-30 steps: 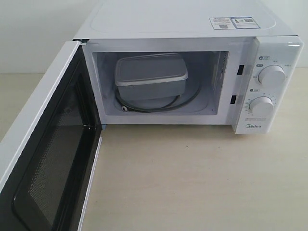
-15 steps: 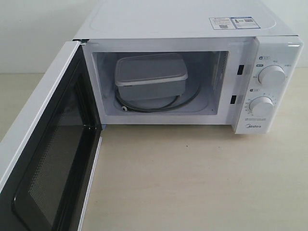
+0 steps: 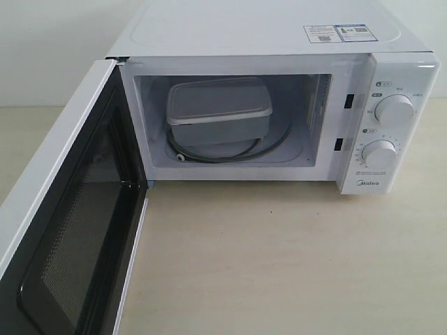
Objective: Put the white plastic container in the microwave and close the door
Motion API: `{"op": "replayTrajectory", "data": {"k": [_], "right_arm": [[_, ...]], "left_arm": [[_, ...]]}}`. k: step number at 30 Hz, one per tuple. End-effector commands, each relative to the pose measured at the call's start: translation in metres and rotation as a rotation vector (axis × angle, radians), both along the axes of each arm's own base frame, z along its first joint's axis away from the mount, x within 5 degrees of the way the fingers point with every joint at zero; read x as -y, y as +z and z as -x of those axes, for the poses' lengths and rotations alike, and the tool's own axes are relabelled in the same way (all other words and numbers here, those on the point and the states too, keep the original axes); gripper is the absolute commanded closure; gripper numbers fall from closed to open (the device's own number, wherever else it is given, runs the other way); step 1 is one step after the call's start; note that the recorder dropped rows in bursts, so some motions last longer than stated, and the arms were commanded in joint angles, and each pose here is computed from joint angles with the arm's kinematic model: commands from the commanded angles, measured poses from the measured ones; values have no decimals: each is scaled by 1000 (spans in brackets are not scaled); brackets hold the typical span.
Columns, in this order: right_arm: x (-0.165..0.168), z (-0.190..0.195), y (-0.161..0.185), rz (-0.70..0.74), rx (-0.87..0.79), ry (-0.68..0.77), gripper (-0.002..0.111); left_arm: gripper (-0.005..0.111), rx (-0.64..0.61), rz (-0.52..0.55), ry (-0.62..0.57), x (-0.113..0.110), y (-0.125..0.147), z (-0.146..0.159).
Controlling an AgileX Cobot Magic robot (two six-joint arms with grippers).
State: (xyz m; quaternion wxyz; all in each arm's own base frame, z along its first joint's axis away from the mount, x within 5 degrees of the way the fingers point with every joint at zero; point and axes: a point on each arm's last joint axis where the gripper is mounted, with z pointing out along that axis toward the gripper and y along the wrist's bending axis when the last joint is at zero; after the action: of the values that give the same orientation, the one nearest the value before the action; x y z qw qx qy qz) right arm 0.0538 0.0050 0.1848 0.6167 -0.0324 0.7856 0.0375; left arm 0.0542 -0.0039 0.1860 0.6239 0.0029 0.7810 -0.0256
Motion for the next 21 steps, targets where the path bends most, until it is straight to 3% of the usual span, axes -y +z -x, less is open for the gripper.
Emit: {"op": "replayTrajectory", "data": {"k": [1, 21], "right_arm": [[1, 0, -2, 3, -14, -11, 108], [3, 0, -2, 2, -14, -59, 108]], "left_arm": [[103, 4, 0, -6, 0, 0, 0], [103, 6, 0, -5, 0, 0, 0]]}}
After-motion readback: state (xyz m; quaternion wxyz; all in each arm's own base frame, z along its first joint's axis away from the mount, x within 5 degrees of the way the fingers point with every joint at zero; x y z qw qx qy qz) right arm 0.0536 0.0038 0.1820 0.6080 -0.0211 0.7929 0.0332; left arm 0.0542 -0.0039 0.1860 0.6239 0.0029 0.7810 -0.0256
